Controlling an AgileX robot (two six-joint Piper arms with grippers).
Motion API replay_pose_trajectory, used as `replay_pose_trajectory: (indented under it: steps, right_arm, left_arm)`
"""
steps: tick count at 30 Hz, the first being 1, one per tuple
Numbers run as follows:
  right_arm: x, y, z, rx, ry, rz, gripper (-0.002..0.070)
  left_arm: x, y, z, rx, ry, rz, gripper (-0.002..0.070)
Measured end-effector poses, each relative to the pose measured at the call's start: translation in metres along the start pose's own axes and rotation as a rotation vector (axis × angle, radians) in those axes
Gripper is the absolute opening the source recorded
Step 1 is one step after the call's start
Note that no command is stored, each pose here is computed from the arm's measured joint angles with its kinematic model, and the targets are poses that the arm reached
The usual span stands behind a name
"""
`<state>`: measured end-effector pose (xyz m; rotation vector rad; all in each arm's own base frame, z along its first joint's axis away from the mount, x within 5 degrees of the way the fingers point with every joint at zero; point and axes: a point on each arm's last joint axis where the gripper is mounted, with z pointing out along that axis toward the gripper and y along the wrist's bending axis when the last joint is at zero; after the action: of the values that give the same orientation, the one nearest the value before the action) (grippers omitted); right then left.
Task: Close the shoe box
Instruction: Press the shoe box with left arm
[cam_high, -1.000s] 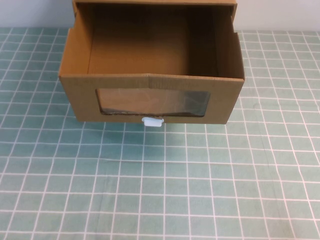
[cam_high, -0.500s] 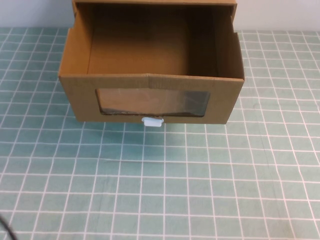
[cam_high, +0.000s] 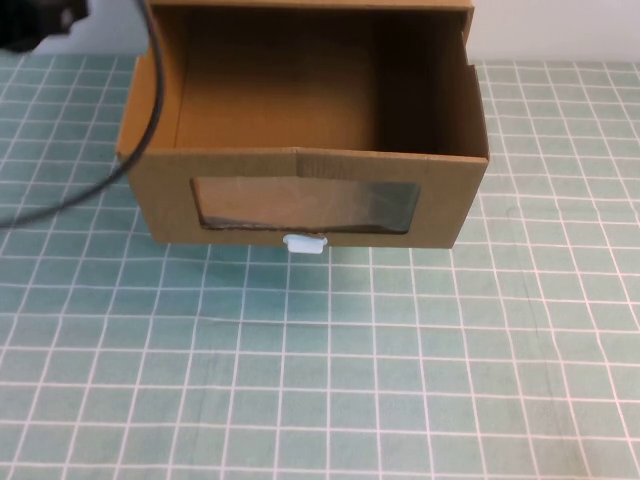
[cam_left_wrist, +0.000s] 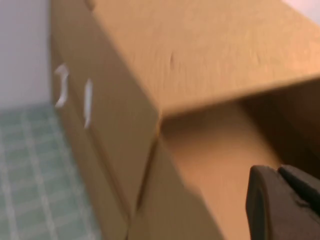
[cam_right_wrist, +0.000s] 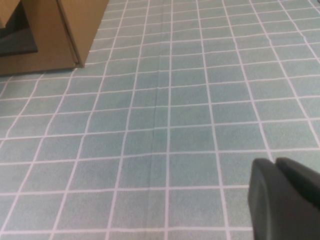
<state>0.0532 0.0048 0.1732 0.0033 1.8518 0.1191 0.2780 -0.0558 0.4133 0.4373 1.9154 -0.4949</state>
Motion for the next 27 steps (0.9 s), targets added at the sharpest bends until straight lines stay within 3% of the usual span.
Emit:
replay_pose_trajectory:
  steps: [5, 8, 16, 27]
  right_arm:
    - [0.000, 0.000, 0.000, 0.000, 0.000, 0.000, -0.0013]
    - [0.000, 0.000, 0.000, 0.000, 0.000, 0.000, -0.0013]
    - [0.000, 0.000, 0.000, 0.000, 0.000, 0.000, -0.0013]
    - [0.000, 0.000, 0.000, 0.000, -0.005, 0.000, -0.0013]
  left_arm:
    - [-0.024, 0.028, 0.058, 0.075, 0.005, 0.023, -0.0005]
    - [-0.036, 0.036, 0.085, 0.103, -0.006, 0.052, -0.0005]
    - [-0.042, 0.025, 0.143, 0.182, 0.022, 0.129, -0.0005]
    - [-0.033, 0.021, 0.150, 0.191, 0.104, 0.142, -0.0005]
